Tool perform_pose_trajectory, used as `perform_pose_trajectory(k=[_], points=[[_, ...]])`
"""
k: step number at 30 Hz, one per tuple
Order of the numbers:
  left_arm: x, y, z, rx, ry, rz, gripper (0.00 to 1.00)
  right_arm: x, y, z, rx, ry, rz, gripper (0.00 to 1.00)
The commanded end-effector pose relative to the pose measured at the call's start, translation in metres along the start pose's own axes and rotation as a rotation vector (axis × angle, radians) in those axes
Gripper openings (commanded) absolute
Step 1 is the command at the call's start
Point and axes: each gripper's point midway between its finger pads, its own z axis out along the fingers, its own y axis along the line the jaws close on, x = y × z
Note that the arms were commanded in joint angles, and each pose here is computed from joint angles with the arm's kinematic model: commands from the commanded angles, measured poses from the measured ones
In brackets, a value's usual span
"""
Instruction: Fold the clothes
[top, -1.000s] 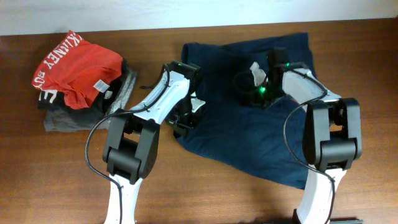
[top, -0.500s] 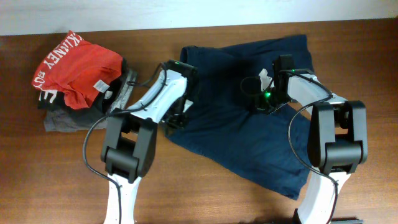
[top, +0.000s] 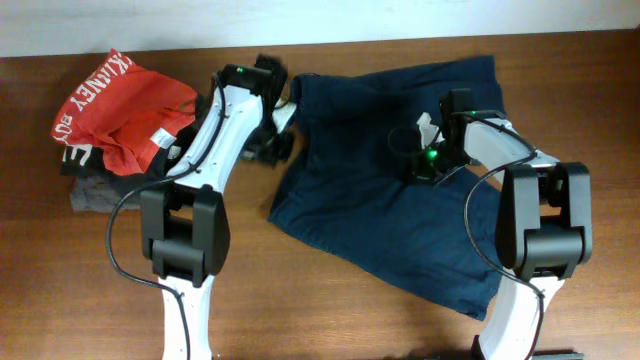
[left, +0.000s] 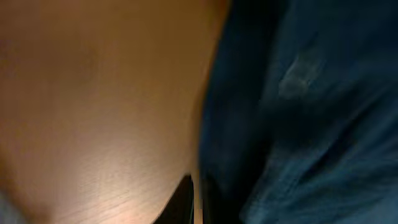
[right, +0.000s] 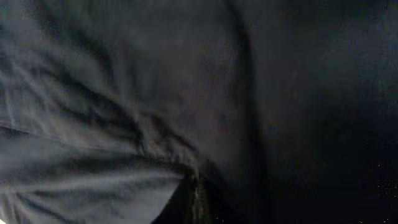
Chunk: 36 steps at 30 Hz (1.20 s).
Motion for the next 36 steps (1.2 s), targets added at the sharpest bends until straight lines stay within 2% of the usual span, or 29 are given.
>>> perform_pose_trajectory(k=[1, 3, 4, 5, 7, 8, 9, 10, 12, 15, 20, 25, 29, 32, 34, 36], points=[[-0.043, -0.013, -0.003, 0.077, -0.169, 0.051, 0.06, -0.006, 0.0, -0.015, -0.01, 0.0, -0.109, 0.15], [-0.065, -0.009, -0.002, 0.069, -0.252, 0.058, 0.06, -0.016, 0.01, -0.036, -0.008, -0.036, -0.127, 0.19], [-0.073, -0.006, 0.0, 0.065, -0.28, 0.059, 0.06, -0.021, 0.015, -0.046, -0.007, -0.053, -0.136, 0.26], [-0.089, -0.001, 0.004, 0.058, -0.336, 0.058, 0.05, -0.027, 0.024, -0.063, -0.005, -0.081, -0.149, 0.38], [-0.107, 0.007, 0.008, 0.053, -0.402, 0.057, 0.02, -0.031, 0.031, -0.078, -0.004, -0.106, -0.161, 0.4], [-0.117, 0.01, 0.01, 0.051, -0.438, 0.057, 0.02, -0.033, 0.034, -0.082, -0.004, -0.116, -0.158, 0.4], [-0.127, 0.013, 0.014, 0.046, -0.471, 0.059, 0.01, -0.034, 0.035, -0.085, -0.006, -0.119, -0.158, 0.32], [-0.134, 0.016, 0.017, 0.043, -0.497, 0.06, 0.01, -0.033, 0.036, -0.084, -0.006, -0.117, -0.15, 0.27], [-0.146, 0.02, 0.028, 0.04, -0.534, 0.06, 0.01, -0.029, 0.035, -0.083, -0.006, -0.099, -0.143, 0.24], [-0.154, 0.022, 0.046, 0.055, -0.552, 0.046, 0.01, -0.026, 0.035, -0.082, -0.007, -0.086, -0.136, 0.23], [-0.176, 0.007, 0.05, 0.166, -0.649, 0.045, 0.01, -0.023, 0.035, -0.082, -0.007, -0.077, -0.132, 0.22], [-0.208, 0.007, 0.039, 0.234, -0.801, -0.055, 0.01, -0.022, 0.035, -0.082, -0.007, -0.074, -0.129, 0.22], [-0.235, 0.015, 0.005, 0.268, -0.971, -0.102, 0.04, -0.022, 0.033, -0.082, 0.005, -0.073, -0.128, 0.22], [-0.247, 0.031, -0.022, 0.296, -1.049, -0.162, 0.11, -0.022, 0.032, -0.081, 0.005, -0.072, -0.128, 0.23], [-0.248, 0.037, -0.033, 0.323, -1.064, -0.158, 0.24, -0.023, 0.03, -0.078, 0.012, -0.066, -0.125, 0.27], [-0.244, 0.04, -0.034, 0.367, -1.031, -0.147, 0.3, -0.024, 0.02, -0.075, 0.058, -0.061, -0.121, 0.31]])
